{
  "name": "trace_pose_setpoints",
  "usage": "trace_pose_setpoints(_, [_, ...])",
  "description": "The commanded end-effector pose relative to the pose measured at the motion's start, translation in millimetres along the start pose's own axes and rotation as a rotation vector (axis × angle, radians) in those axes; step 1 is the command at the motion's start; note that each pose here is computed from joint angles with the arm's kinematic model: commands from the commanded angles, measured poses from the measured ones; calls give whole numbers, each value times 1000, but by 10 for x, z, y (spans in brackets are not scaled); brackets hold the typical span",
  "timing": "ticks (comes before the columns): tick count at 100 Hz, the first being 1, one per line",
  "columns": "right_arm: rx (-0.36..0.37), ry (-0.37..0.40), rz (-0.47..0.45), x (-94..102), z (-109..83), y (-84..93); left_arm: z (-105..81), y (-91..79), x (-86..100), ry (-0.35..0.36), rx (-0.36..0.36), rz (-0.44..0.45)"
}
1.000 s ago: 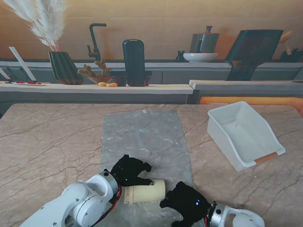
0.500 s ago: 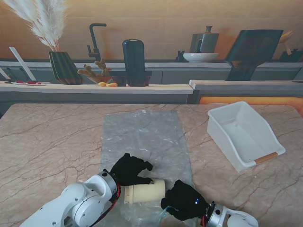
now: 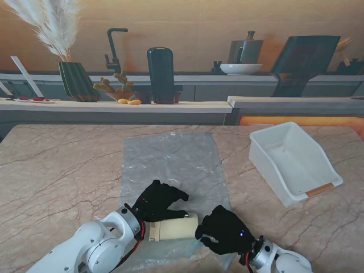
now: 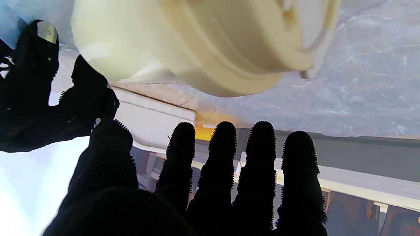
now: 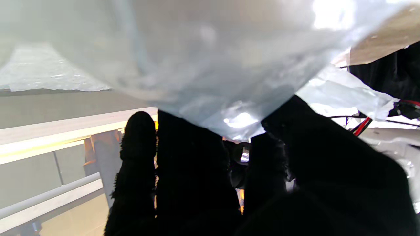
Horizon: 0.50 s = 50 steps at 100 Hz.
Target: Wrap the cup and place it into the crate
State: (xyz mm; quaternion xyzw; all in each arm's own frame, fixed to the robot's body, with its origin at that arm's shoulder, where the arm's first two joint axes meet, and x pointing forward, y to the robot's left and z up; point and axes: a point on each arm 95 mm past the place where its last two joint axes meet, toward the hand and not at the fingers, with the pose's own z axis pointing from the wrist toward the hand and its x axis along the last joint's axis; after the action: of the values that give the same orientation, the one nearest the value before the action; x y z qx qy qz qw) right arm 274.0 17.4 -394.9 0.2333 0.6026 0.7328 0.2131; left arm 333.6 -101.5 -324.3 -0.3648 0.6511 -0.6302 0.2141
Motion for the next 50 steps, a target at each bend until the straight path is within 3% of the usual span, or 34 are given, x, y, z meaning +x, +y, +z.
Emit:
trace_pose_setpoints(1, [-21, -14, 26, 34, 29, 1, -6, 28, 34, 9, -1, -24])
trace_pose_setpoints(29, [-83, -86, 143, -56, 108, -54, -26, -19, 11, 63, 10, -141])
trace_pose_setpoints(50, [-114, -117, 178, -99, 155, -65, -67, -55, -35, 100, -54, -181])
